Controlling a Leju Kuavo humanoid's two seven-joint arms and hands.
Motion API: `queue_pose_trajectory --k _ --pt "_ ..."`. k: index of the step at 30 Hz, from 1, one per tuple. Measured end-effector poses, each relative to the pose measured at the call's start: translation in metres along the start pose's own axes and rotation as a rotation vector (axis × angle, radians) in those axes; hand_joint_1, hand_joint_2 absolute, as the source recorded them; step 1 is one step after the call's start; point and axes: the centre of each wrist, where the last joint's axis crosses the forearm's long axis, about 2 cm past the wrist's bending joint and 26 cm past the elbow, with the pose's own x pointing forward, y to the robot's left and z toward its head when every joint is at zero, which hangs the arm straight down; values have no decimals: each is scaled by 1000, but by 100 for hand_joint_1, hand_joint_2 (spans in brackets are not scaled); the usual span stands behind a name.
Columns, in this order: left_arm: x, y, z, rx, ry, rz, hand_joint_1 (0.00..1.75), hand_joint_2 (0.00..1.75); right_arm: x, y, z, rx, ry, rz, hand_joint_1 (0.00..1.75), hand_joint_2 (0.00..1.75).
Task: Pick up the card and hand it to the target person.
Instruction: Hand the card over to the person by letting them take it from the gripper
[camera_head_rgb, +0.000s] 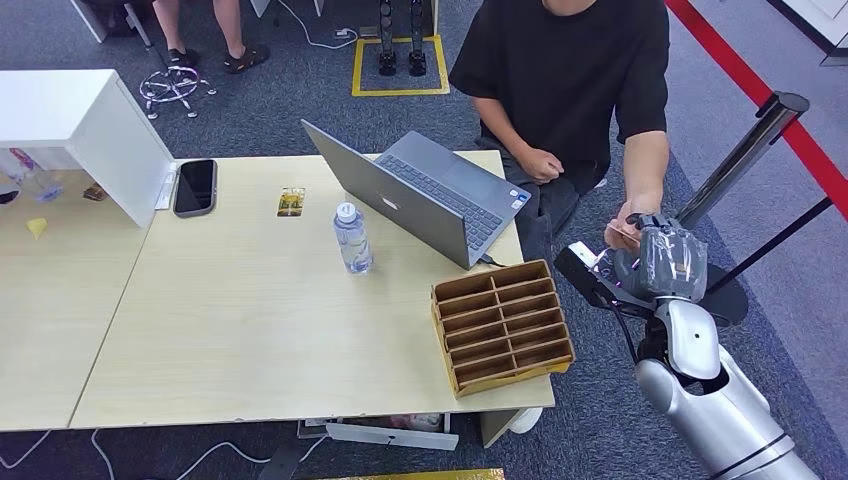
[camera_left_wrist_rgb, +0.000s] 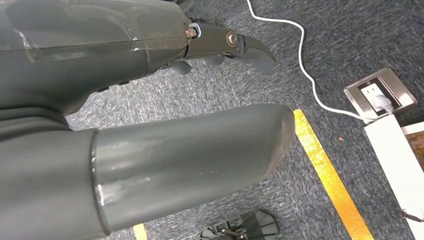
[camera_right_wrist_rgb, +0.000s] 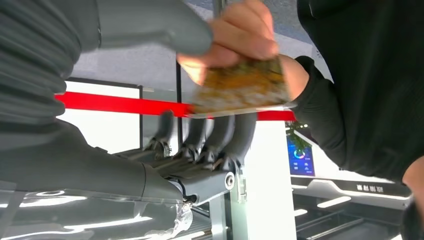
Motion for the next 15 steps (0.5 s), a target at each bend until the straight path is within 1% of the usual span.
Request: queue_pose_trajectory --k 8,15 --pt "0 0 0 -1 0 0 0 0 -2 5 1 50 29 10 0 175" --pt "0 -1 0 0 -2 0 0 0 -4 6 4 -16 32 -35 0 175"
